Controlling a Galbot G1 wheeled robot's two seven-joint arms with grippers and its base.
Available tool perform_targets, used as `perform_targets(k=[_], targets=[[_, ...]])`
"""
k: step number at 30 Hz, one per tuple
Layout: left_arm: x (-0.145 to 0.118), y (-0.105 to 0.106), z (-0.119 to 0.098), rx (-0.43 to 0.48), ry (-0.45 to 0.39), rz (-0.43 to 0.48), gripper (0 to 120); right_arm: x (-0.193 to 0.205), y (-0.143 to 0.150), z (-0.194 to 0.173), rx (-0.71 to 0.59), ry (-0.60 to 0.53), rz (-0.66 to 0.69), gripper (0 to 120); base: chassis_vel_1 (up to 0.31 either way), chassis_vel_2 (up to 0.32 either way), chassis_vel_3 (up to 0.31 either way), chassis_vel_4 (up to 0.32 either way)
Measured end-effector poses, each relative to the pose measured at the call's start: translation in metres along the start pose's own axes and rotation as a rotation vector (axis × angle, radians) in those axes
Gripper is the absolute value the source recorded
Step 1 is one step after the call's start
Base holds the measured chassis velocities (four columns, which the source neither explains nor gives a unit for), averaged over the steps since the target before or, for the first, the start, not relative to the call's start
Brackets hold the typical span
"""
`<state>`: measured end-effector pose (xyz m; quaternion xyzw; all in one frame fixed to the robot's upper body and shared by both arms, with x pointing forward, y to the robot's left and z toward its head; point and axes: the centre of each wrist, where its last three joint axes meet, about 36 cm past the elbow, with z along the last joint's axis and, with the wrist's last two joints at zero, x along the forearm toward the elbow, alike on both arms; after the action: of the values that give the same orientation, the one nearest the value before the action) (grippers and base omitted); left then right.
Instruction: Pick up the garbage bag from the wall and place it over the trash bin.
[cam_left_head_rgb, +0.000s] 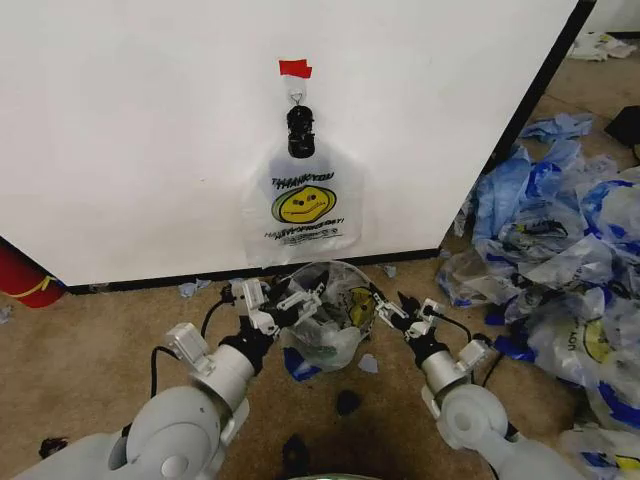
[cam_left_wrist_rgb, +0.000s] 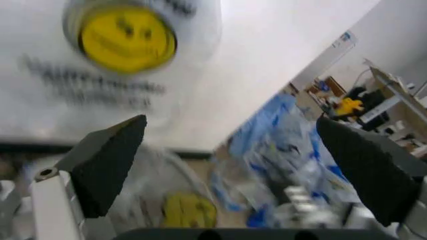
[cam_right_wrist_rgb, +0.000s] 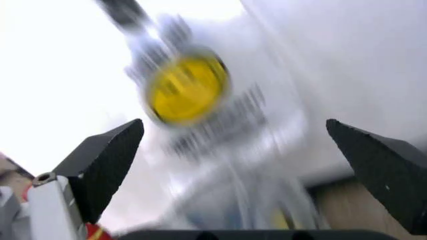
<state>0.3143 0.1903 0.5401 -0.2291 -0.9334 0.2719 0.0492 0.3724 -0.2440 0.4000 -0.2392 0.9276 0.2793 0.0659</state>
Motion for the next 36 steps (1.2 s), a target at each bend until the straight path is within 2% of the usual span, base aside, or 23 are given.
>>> perform_targets(k=[1,2,5,7,8,11,13,14,16,20,25,28,36], targets=[[-0.005,0.005,-0.001,-0.06,-0.046,-0.004,100,-0.004,0.002,-0.011,0.067,-0.049,-0.03,100,0.0,0.0,0.0,0.0],[-0.005,0.005,-0.001,-0.06,-0.046,-0.004,100,-0.004,0.002,-0.011,0.067,-0.049,-0.03,100,0.0,0.0,0.0,0.0],[-0.017,0.02,-0.003,-0.198,-0.167,-0.026,100,-0.009,0.002,-0.042,0.271,-0.178,-0.077,100,0.0,0.0,0.0,0.0],[-0.022,0.029,-0.003,-0.259,-0.216,-0.054,100,-0.009,0.001,-0.058,0.375,-0.236,-0.081,100,0.0,0.0,0.0,0.0],[-0.022,0.029,-0.003,-0.259,-0.216,-0.054,100,-0.009,0.001,-0.058,0.375,-0.236,-0.081,100,0.0,0.0,0.0,0.0],[-0.024,0.038,0.0,-0.31,-0.251,-0.094,100,-0.002,-0.001,-0.072,0.485,-0.279,-0.037,100,0.0,0.0,0.0,0.0],[-0.024,0.043,0.004,-0.342,-0.298,-0.166,100,0.017,-0.007,-0.089,0.645,-0.307,0.054,100,0.0,0.0,0.0,0.0],[-0.024,0.044,0.002,-0.345,-0.32,-0.196,100,0.026,-0.012,-0.093,0.685,-0.302,0.09,100,0.0,0.0,0.0,0.0],[-0.024,0.045,0.0,-0.353,-0.339,-0.221,100,0.033,-0.012,-0.094,0.688,-0.296,0.126,100,0.0,0.0,0.0,0.0],[-0.017,0.054,-0.008,-0.379,-0.416,-0.309,100,0.046,0.006,-0.098,0.568,-0.294,0.25,100,0.0,0.0,0.0,0.0],[-0.005,0.066,-0.001,-0.391,-0.421,-0.363,100,0.053,0.016,-0.104,0.547,-0.316,0.295,100,0.0,0.0,0.0,0.0],[-0.002,0.065,0.002,-0.379,-0.418,-0.369,100,0.058,0.027,-0.105,0.541,-0.324,0.281,100,0.0,0.0,0.0,0.0],[0.002,0.055,0.002,-0.366,-0.405,-0.347,100,0.064,0.035,-0.106,0.581,-0.331,0.244,100,0.0,0.0,0.0,0.0]])
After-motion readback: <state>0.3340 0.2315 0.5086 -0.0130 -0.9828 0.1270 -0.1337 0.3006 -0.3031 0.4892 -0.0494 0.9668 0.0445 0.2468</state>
